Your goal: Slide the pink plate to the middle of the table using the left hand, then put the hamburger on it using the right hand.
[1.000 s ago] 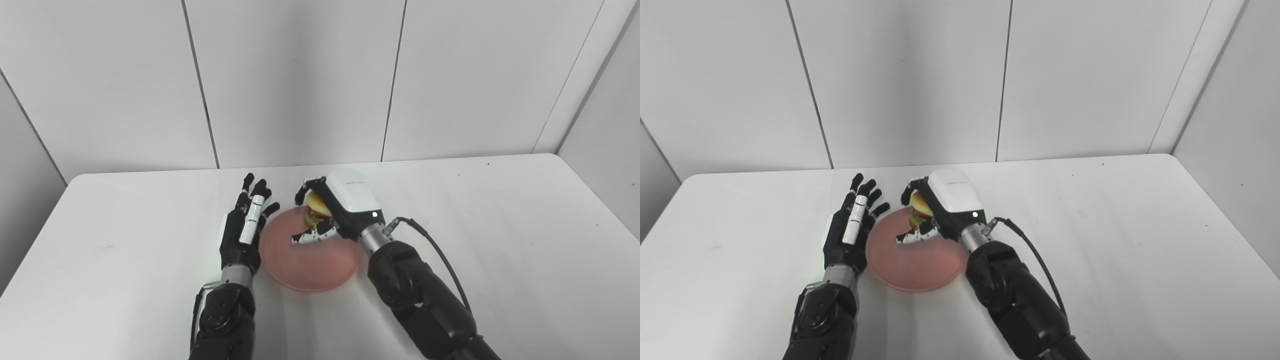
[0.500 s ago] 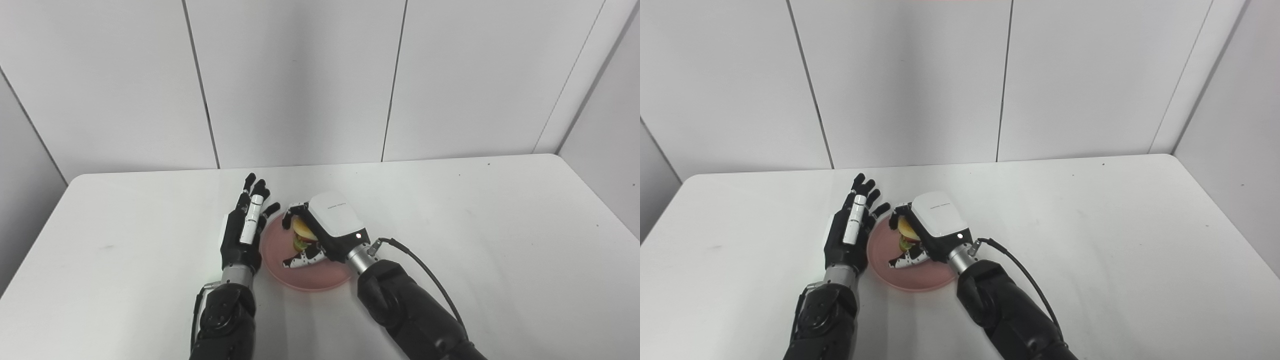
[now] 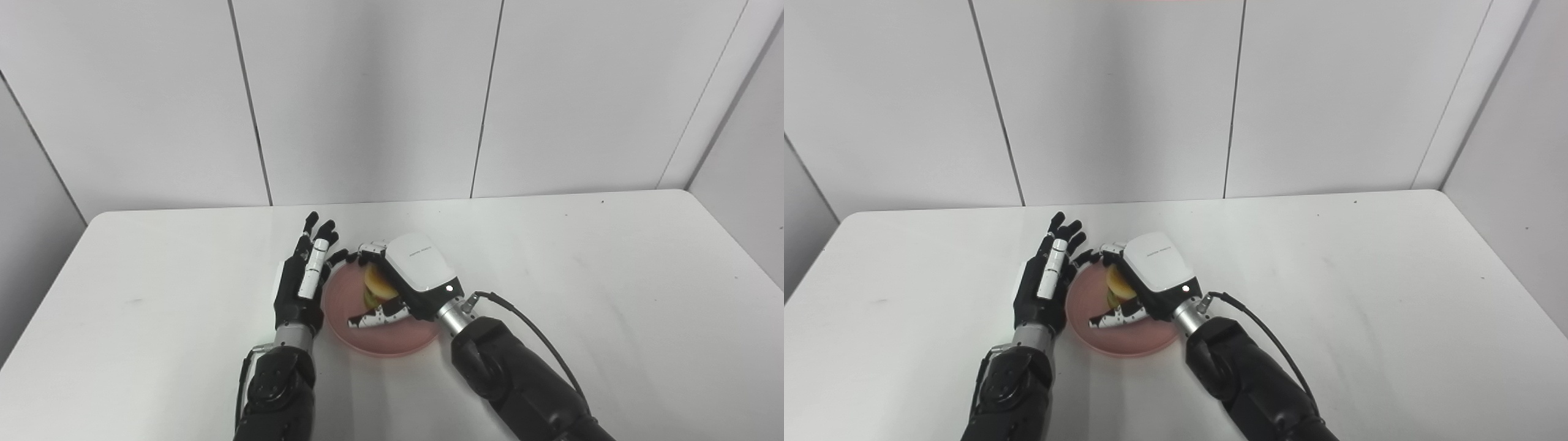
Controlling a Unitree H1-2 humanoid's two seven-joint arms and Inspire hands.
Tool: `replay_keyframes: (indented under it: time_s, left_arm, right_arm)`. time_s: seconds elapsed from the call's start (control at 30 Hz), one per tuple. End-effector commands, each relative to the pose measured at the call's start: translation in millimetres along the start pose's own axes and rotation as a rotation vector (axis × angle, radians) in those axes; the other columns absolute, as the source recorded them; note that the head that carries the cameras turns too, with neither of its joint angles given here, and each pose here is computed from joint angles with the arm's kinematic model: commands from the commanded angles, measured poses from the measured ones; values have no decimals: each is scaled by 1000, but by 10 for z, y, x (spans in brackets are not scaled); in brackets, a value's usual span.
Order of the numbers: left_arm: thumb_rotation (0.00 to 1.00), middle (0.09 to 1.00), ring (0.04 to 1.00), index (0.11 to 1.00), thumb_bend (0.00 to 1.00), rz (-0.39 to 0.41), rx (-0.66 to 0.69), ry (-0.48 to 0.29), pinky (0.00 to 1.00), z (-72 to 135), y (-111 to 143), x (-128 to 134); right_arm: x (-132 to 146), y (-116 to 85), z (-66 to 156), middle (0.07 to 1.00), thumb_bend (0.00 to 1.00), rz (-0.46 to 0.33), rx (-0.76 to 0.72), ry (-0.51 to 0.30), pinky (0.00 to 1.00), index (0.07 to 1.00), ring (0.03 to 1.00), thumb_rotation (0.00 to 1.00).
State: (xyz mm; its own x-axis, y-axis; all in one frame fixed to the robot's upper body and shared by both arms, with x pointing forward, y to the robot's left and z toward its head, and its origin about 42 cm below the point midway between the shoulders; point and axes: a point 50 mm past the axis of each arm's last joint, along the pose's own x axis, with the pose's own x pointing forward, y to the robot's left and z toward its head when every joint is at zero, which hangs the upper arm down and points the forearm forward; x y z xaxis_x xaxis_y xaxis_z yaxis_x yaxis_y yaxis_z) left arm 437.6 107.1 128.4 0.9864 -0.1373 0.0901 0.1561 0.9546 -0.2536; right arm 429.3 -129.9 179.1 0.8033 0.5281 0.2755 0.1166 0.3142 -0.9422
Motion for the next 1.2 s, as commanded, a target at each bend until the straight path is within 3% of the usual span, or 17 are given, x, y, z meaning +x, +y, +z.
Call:
replay_keyframes:
  time_s: [0.0, 0.17, 0.47, 0.6, 0.7, 0.77, 0.8, 0.9, 1.17]
  left_arm:
    - [695, 893, 902, 941, 763, 32, 17, 110, 777, -215, 118, -127]
    - [692, 894, 902, 941, 776, 22, 11, 104, 776, -200, 123, -127]
    - [696, 914, 922, 939, 751, 13, -3, 110, 807, -206, 115, -136]
    - [687, 965, 954, 948, 751, 20, -6, 94, 829, -200, 106, -146]
    - [699, 948, 941, 935, 792, 54, 41, 90, 816, -196, 105, -152]
    - [723, 937, 941, 936, 799, 69, 76, 80, 815, -196, 109, -159]
    - [730, 935, 942, 938, 799, 78, 95, 76, 817, -193, 111, -167]
    - [762, 937, 973, 943, 770, 98, 127, 60, 971, -181, 120, -187]
    - [825, 997, 1000, 945, 721, 127, 208, 5, 1000, -109, 150, -225]
  right_arm:
    - [108, -214, 103, 863, 753, -110, 2, -70, 820, 771, 829, 798]
    - [59, -217, 103, 942, 732, -115, -6, -61, 975, 851, 920, 814]
    - [19, -264, 125, 944, 728, -153, 14, -74, 955, 857, 915, 821]
    - [9, -360, 145, 936, 719, -240, 86, -81, 903, 848, 909, 860]
    - [1, -414, 119, 948, 706, -355, 165, -61, 849, 853, 922, 897]
    - [-4, -421, 85, 973, 688, -412, 221, -43, 866, 871, 959, 897]
    - [-1, -404, 54, 979, 686, -441, 275, -16, 872, 875, 967, 896]
    - [-6, -328, -28, 977, 702, -492, 458, 84, 923, 920, 973, 960]
    - [-95, -8, -212, 987, 649, -571, 853, 317, 959, 978, 979, 999]
